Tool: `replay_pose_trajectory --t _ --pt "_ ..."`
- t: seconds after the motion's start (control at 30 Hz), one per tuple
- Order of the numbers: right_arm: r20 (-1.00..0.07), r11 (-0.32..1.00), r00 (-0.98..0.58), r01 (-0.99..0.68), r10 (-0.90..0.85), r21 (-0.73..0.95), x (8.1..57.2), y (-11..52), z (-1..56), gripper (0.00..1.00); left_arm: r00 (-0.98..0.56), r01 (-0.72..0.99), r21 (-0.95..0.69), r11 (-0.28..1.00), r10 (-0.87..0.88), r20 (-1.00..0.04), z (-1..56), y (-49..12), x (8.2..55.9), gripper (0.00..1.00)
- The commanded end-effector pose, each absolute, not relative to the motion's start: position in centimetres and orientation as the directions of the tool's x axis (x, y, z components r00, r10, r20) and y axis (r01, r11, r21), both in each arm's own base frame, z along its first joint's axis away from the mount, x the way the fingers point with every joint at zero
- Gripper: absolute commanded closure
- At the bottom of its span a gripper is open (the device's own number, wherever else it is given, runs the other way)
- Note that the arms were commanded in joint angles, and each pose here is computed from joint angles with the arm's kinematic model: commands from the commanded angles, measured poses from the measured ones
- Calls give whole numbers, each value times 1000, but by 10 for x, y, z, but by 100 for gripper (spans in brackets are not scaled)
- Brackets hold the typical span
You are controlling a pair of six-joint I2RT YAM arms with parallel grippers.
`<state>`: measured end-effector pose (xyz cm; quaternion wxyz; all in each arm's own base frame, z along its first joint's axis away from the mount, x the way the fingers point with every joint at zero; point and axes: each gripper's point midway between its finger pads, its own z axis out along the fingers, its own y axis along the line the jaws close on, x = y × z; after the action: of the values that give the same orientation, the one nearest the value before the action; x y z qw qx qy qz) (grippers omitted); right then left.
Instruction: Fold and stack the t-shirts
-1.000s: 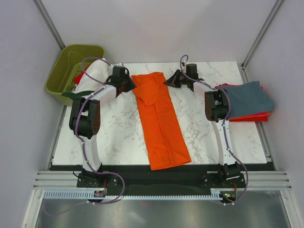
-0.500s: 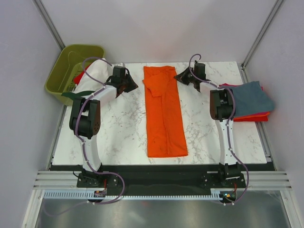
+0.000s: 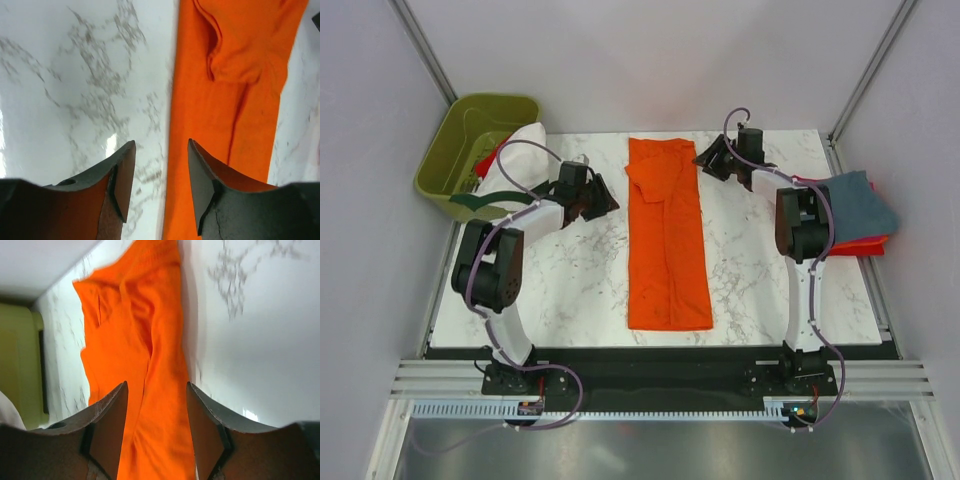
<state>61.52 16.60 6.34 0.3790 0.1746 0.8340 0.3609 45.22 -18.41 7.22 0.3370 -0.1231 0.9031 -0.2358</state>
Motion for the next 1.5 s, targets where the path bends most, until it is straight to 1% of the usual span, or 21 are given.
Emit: replay_pose_trajectory --t 0.0,0.03,0.07,0.13,0.17,0.23,0.27,0.33,0.37,0.47,0.53,0.57,0.63,0.7,0.83,0.97,1.07,1.23,1.37,1.4,1.47 --pt "-612 778 -657 -63 439 625 582 171 114 43 -736 5 -520 854 -349 -581 95 -197 416 46" --pt "-612 788 -670 -66 420 613 571 175 115 43 -727 18 -530 848 -353 -590 105 -199 407 46" --pt "-598 793 -687 -51 413 606 550 173 114 45 -736 31 -529 848 -338 -586 104 -204 397 46" --pt "-565 775 -701 -27 435 631 525 175 115 48 -762 15 -523 852 -329 -558 100 -200 372 44" --pt "-538 771 -718 -2 443 637 494 171 107 48 -774 18 -537 844 -328 -542 99 -201 363 43" --pt "-545 767 -708 -8 449 642 470 167 110 46 -806 9 -543 839 -316 -500 85 -198 341 43" --pt "-537 775 -719 3 441 633 443 163 106 46 -819 28 -566 824 -306 -485 90 -202 330 43" --pt "-543 804 -727 20 420 595 417 153 99 46 -846 17 -573 819 -294 -445 78 -200 308 44" --pt "-535 816 -740 34 408 576 393 148 93 47 -851 35 -586 809 -284 -442 81 -204 299 44" --pt "-511 854 -781 53 359 518 345 144 75 51 -867 31 -593 804 -273 -416 76 -203 274 44" --pt "-495 872 -815 25 301 489 316 151 71 51 -881 26 -600 799 -266 -392 71 -205 258 45" --pt "-454 884 -852 21 261 468 292 155 56 50 -886 22 -611 791 -268 -379 71 -206 250 45" --pt "-424 886 -876 9 231 464 269 159 48 50 -898 28 -617 786 -252 -362 69 -212 237 45" --pt "-390 883 -896 2 210 470 242 166 42 49 -911 16 -612 790 -242 -335 63 -214 224 48" --pt "-352 871 -915 1 199 491 209 173 38 48 -938 -17 -598 801 -219 -267 48 -222 196 51" --pt "-327 887 -926 18 189 461 185 165 27 48 -944 -20 -584 811 -208 -256 42 -225 180 51" --pt "-290 876 -940 19 180 482 169 171 24 52 -952 -39 -590 807 -209 -222 39 -231 165 53" --pt "-254 880 -956 11 149 475 151 173 18 54 -963 -89 -579 810 -218 -156 20 -231 141 54" --pt "-247 877 -957 13 150 481 147 173 17 62 -970 -102 -597 796 -214 -118 12 -237 133 55" --pt "-244 876 -958 15 151 483 146 174 17 67 -970 -99 -605 790 -211 -118 11 -239 132 55" --pt "-243 873 -958 17 154 488 146 174 17 72 -969 -100 -615 782 -217 -120 13 -242 133 56"
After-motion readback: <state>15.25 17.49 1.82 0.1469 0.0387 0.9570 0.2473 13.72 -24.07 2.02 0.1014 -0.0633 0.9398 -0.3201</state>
